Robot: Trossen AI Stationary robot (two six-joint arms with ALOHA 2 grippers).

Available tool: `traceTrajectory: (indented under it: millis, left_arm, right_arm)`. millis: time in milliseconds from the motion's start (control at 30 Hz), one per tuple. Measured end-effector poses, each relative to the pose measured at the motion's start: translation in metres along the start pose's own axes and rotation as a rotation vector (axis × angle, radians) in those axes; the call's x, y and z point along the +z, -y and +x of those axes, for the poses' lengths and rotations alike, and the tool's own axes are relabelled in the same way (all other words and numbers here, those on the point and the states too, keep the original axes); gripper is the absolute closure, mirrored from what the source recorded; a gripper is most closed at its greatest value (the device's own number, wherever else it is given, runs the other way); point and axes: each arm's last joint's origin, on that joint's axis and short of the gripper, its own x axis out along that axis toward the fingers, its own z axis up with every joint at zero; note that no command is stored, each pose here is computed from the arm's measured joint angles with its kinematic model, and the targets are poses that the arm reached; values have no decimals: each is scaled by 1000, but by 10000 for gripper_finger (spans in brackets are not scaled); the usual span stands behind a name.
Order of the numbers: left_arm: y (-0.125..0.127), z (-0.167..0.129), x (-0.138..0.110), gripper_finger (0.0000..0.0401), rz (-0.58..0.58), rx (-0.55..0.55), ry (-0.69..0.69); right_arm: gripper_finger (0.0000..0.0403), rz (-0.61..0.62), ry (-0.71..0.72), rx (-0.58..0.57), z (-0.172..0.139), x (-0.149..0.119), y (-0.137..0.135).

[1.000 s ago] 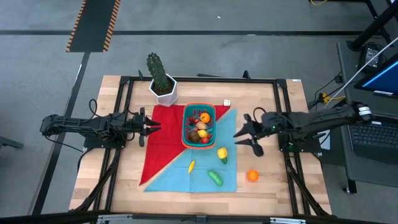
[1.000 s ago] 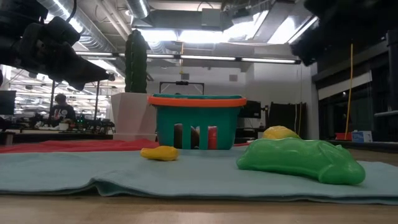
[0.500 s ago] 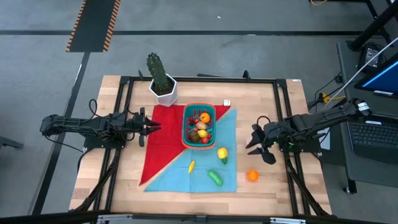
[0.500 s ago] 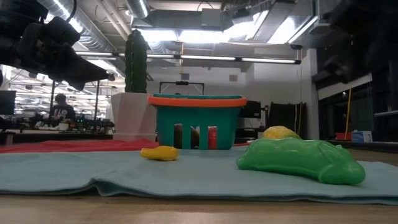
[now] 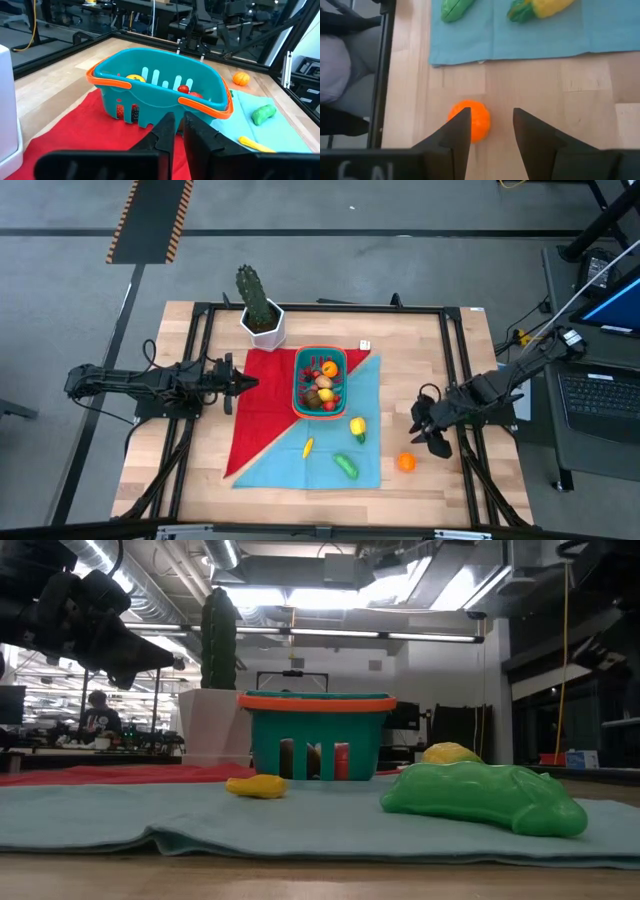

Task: Pick and placing Produce into tupperware
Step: Put the tangerine into the basket

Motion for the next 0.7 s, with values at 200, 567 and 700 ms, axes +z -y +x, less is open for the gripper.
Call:
traceTrajectory:
  millis: [200,567,700]
  left_arm:
    - [0,0,0,383,0,0,0]
    - [0,0,0,400,-6,0,0]
    - [0,0,0,397,-5,0,0]
  right_arm:
    - [255,34,-43,-100,5,-1,-22]
    - [255,95,-105,-199,26,-9,-71]
    - [255,100,-88,-205,30,-9,-92]
